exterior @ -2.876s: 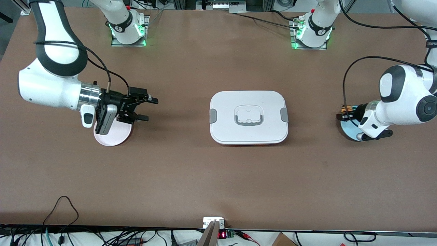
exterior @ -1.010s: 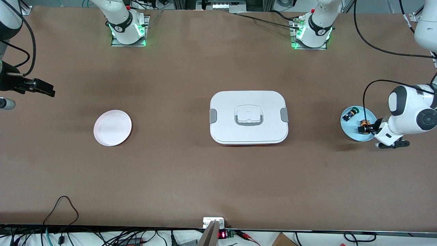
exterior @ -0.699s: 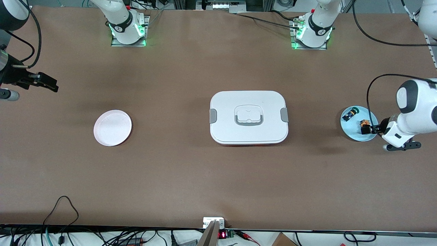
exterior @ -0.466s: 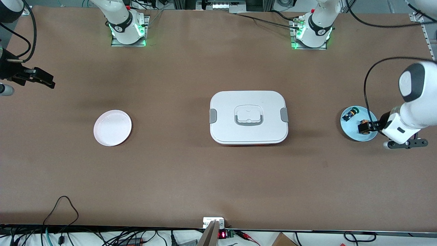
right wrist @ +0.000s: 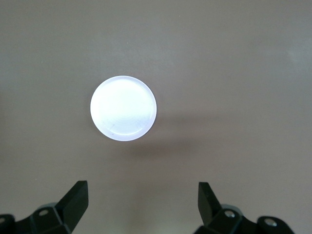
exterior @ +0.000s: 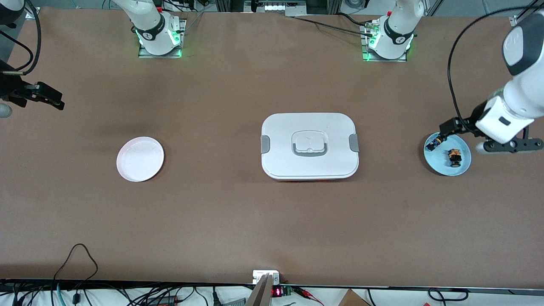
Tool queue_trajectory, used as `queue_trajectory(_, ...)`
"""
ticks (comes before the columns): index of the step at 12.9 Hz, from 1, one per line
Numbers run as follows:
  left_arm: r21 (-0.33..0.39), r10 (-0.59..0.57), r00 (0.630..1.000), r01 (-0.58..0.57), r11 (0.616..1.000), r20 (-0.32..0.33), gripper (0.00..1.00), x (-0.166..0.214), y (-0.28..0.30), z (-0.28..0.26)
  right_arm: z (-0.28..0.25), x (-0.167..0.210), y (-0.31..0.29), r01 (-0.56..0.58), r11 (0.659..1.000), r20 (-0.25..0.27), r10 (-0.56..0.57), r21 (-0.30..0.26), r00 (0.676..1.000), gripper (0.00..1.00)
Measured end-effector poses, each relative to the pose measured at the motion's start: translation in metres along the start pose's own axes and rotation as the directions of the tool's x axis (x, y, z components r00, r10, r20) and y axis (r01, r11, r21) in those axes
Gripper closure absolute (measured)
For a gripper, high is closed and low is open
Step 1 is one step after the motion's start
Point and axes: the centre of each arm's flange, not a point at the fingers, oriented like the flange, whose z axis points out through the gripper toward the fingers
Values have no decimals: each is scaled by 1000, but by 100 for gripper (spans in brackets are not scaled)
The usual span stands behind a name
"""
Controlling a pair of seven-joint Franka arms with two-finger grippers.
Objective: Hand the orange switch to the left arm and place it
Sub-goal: 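Open the left gripper and raise it away from the plate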
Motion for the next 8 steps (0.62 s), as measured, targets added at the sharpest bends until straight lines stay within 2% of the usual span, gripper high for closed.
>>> queue_trajectory(8,-12,-18,1000,18,1000,0,0,-9,-5,-15,-9,1,-6,19,1000,-18,-19,2,1000,0)
